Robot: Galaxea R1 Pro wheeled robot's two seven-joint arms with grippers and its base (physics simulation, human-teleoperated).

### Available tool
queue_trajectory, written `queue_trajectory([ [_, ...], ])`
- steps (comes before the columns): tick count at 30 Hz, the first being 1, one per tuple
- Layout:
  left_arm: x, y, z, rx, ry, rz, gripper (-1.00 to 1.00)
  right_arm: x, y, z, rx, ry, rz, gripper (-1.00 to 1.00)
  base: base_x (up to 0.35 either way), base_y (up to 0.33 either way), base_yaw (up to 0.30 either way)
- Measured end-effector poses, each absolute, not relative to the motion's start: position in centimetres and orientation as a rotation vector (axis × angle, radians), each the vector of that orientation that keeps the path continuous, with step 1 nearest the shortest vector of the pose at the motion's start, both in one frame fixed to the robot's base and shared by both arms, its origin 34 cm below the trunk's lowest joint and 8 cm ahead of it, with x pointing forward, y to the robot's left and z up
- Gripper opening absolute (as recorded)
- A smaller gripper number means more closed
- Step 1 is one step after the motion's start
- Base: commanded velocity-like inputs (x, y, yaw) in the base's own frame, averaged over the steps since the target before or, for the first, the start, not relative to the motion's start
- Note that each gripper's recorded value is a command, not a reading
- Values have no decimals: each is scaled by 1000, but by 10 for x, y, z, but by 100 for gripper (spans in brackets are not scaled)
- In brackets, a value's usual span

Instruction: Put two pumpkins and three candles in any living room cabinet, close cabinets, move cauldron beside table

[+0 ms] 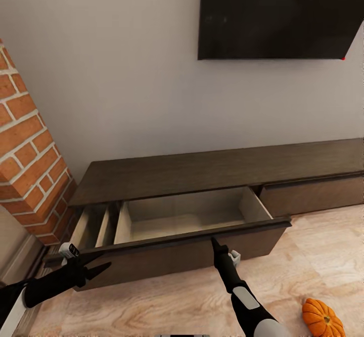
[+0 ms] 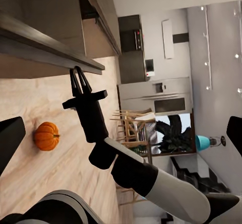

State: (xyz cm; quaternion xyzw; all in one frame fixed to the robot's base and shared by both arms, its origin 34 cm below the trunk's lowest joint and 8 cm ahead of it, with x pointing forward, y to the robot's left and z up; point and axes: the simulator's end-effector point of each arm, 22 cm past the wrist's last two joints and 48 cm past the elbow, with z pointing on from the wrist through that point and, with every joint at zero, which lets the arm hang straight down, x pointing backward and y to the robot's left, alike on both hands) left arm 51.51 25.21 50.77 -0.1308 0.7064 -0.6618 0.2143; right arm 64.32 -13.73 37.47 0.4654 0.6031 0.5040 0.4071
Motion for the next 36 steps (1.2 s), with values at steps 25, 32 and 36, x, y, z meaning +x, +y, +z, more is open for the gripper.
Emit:
queue_trajectory([
  [25, 515, 252, 508, -362, 1960, -1835, 100, 644, -144, 375, 1167, 1519, 1262, -100, -87, 0, 0],
  [32, 515, 252, 508, -362, 1960, -1835, 100, 644, -144, 375, 1167, 1518, 1262, -100, -32, 0, 0],
  [36, 515, 252, 508, -362, 1959, -1835, 100, 646, -145, 375, 1178, 1517, 1257, -100, -60, 0, 0],
])
